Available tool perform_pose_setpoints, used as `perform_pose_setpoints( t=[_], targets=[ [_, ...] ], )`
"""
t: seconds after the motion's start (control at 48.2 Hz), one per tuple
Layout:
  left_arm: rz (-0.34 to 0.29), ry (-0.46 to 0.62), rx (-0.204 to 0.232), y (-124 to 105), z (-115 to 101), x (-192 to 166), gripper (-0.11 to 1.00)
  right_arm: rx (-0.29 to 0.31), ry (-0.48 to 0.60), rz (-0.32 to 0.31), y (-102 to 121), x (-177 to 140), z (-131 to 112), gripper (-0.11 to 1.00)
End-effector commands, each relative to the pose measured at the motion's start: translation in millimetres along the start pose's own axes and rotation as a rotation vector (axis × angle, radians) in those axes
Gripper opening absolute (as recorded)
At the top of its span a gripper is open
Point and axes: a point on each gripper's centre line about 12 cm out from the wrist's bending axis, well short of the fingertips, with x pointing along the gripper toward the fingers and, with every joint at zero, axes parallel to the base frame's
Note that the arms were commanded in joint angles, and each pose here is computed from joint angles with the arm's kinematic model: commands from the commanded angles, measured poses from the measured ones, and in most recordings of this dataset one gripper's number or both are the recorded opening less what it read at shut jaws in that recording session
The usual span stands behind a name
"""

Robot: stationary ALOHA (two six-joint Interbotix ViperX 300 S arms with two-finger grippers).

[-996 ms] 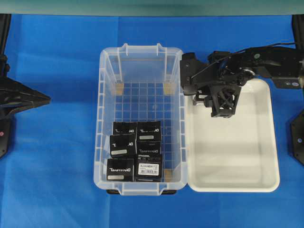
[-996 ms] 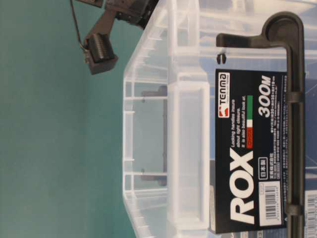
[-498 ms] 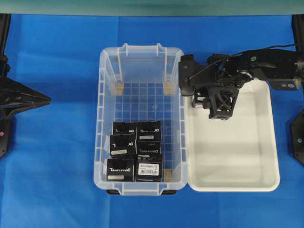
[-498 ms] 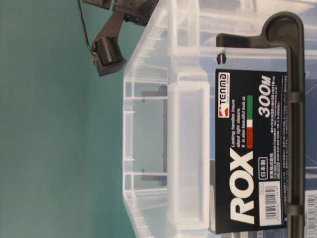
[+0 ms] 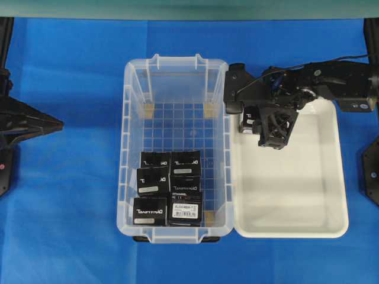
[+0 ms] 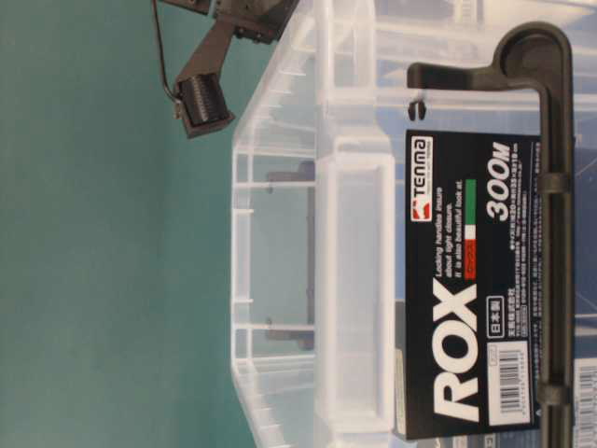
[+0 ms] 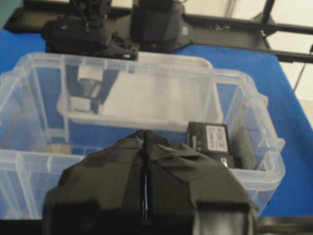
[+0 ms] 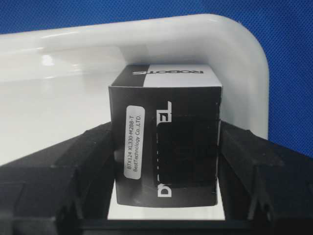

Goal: Pick the box from inside the plastic case

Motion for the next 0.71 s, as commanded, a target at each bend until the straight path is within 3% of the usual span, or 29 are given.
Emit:
perform_pose_setpoints(
  t=[0.0, 0.083, 0.145, 0.353, 0.685],
  targets=[
    [0.000, -0.022, 0.003, -0.4, 9.4, 1.4, -0.05, -0.001, -0.008, -0.005, -0.9, -0.3, 2.1, 0.70],
    [0.000, -0.022, 0.003, -0.4, 9.5, 1.1, -0.05, -0.014, -0.008, -0.008, 0.9, -0.7, 2.6, 0.87],
    [0.000, -0.023, 0.003, -0.5, 10.1, 1.0, -0.05, -0.028, -0.010, -0.010, 3.5, -2.5, 3.5, 0.92],
    [0.001, -0.023, 0.001, -0.2, 10.1, 1.0, -0.05, -0.031, -0.070, -0.025, 5.0, -27.8, 10.6, 0.92],
    [0.000, -0.028, 0.003, -0.5, 11.3, 0.4, -0.05, -0.020, -0.291, -0.074, 7.8, -140.1, 18.5, 0.93]
  ],
)
